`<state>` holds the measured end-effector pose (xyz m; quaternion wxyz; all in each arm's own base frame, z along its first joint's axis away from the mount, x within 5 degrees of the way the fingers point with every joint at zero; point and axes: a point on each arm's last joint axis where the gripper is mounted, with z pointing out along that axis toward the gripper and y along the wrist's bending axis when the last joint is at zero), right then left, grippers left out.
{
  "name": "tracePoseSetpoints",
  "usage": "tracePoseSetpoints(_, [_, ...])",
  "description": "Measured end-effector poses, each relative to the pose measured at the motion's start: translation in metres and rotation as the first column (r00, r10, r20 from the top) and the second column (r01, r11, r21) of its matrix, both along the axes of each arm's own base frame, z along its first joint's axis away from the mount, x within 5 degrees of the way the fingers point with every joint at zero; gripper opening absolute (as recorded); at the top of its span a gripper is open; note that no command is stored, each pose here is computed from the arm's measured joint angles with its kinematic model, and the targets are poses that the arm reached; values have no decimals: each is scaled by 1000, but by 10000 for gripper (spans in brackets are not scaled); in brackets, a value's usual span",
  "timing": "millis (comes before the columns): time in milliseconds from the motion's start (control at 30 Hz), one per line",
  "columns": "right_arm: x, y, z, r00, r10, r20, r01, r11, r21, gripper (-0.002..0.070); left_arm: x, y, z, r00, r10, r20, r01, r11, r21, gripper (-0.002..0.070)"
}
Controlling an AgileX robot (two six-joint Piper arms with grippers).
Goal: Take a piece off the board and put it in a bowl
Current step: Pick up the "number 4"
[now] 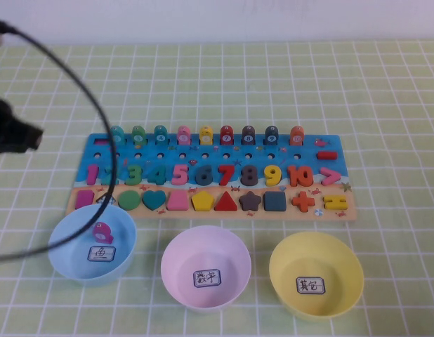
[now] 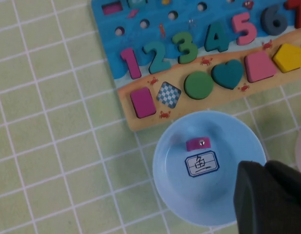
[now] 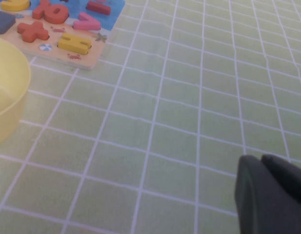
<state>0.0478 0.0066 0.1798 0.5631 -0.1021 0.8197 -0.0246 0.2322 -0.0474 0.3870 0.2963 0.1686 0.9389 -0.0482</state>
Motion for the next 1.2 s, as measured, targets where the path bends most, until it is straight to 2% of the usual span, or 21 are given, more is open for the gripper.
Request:
tracePoseSetpoints(167, [0,0,0,1000,0,0,0,1000,0,-17,64,-18,-15,988,-35,-150,40,999,31,-5])
tracePoseSetpoints(333, [0,0,0,1000,0,0,0,1000,0,-17,116,-61,-38,973,-123,-195,134,990,45,-5])
tracePoseSetpoints(567, [0,0,0,1000,0,0,0,1000,0,-17,143,-118,-71,946,-225,-234,256,960,112,-5])
tracePoseSetpoints(733, [0,0,0,1000,0,0,0,1000,0,-17,147,-125,-83,944,-209,-255,254,955,156,-5])
tracePoseSetpoints(933, [0,0,0,1000,0,0,0,1000,0,-17,151,-122,-90,956,-137,-261,188,965,181,0])
tracePoseSetpoints(1067, [0,0,0,1000,0,0,0,1000,0,-17,155,-124,-100,955,-76,-285,127,978,167,89])
tracePoseSetpoints(1200, [0,0,0,1000,0,0,0,1000,0,-17,162,-127,-122,943,-24,-332,85,982,169,272])
